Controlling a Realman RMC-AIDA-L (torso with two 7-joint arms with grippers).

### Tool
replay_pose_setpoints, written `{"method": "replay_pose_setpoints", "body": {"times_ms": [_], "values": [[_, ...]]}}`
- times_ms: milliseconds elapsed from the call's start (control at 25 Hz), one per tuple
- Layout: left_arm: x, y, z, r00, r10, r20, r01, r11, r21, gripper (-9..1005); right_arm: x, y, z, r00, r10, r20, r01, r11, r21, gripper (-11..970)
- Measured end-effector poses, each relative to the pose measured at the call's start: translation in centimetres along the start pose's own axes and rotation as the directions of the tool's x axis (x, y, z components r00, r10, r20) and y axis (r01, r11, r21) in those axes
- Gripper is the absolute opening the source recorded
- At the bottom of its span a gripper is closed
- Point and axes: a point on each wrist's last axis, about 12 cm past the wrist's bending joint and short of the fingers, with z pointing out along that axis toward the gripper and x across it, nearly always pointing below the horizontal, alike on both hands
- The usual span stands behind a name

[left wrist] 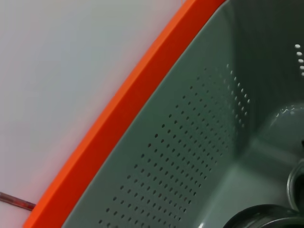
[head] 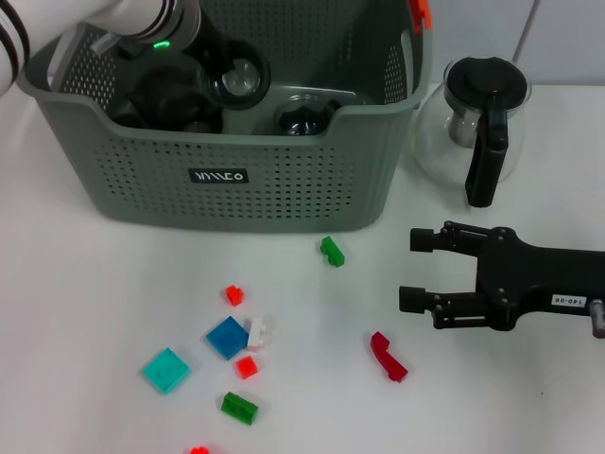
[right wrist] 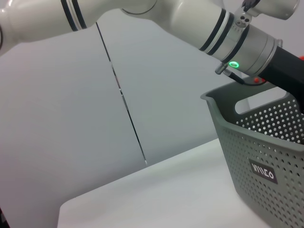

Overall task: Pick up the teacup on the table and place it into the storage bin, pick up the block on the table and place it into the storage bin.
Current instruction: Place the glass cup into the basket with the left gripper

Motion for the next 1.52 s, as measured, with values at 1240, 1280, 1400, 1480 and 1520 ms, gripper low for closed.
{"method": "replay_pose_setpoints", "body": {"times_ms": [1240, 1280, 1400, 1480, 1520], "values": [[0.61, -0.88, 0.47, 0.998, 0.033, -0.054, -0.034, 0.999, -0.022, 192, 0.25, 0.07, -0.19, 1.000, 0.005, -0.003, -0.005, 1.000, 0.005, 941], [0.62, -0.88, 0.46, 0.998, 0.033, -0.054, -0.034, 0.999, -0.022, 237, 0.25, 0.07, -0.18, 1.000, 0.004, -0.002, -0.004, 1.000, 0.005, 941], [0.54, -0.67, 0.22, 0.998, 0.025, -0.051, -0.027, 0.999, -0.023, 348, 0.24, 0.06, -0.18, 1.000, 0.003, -0.002, -0.003, 1.000, 0.005, 941], [0.51, -0.63, -0.06, 0.999, 0.013, -0.048, -0.014, 1.000, -0.020, 391, 0.23, 0.07, -0.18, 1.000, 0.000, -0.002, 0.000, 1.000, 0.004, 941], [0.48, -0.54, -0.33, 0.999, 0.004, -0.044, -0.005, 1.000, -0.020, 413, 0.23, 0.08, -0.18, 1.000, -0.002, -0.002, 0.002, 1.000, 0.003, 941]]}}
